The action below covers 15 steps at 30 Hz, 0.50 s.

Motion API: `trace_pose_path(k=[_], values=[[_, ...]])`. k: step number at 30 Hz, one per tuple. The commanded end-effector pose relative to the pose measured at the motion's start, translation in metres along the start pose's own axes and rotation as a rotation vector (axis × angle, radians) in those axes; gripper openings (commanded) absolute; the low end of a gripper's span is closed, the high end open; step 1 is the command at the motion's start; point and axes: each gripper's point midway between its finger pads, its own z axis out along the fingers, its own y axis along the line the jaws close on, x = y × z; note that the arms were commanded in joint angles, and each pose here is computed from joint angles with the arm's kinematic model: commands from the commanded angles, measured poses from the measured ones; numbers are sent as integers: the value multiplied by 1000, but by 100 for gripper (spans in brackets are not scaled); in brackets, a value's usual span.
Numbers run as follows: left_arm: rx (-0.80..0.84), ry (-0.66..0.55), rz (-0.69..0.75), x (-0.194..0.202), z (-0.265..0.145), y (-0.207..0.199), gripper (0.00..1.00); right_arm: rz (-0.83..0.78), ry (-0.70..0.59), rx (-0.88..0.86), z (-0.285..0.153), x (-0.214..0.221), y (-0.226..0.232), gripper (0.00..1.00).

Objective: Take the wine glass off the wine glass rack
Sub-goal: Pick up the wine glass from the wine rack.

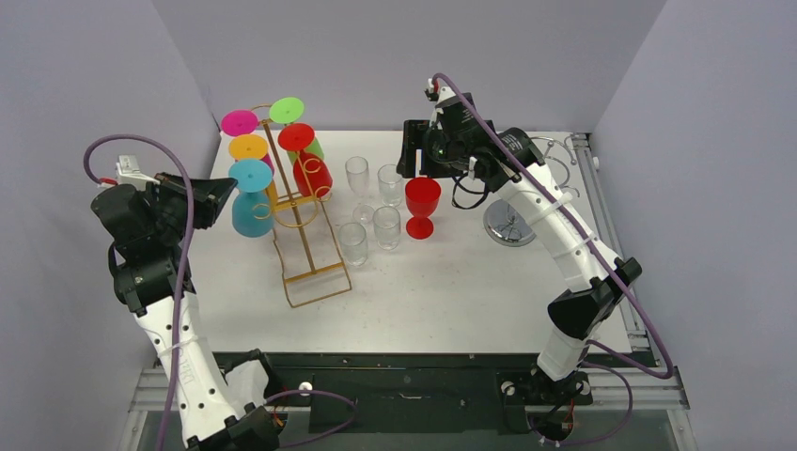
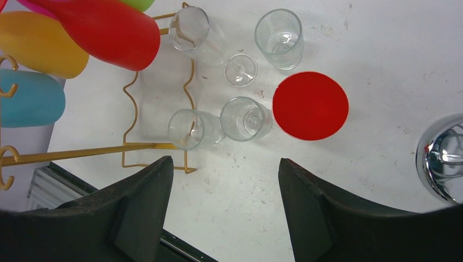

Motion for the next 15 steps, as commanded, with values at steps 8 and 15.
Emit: trace_pose_path(k=[8,15], values=[[-11,-111,94,-16,-21,-20,0,7,-78,-1,-29,-15,-1,66],[27,-76,83,-10,-20,-24,0,6,-74,4,-29,-11,-4,66]])
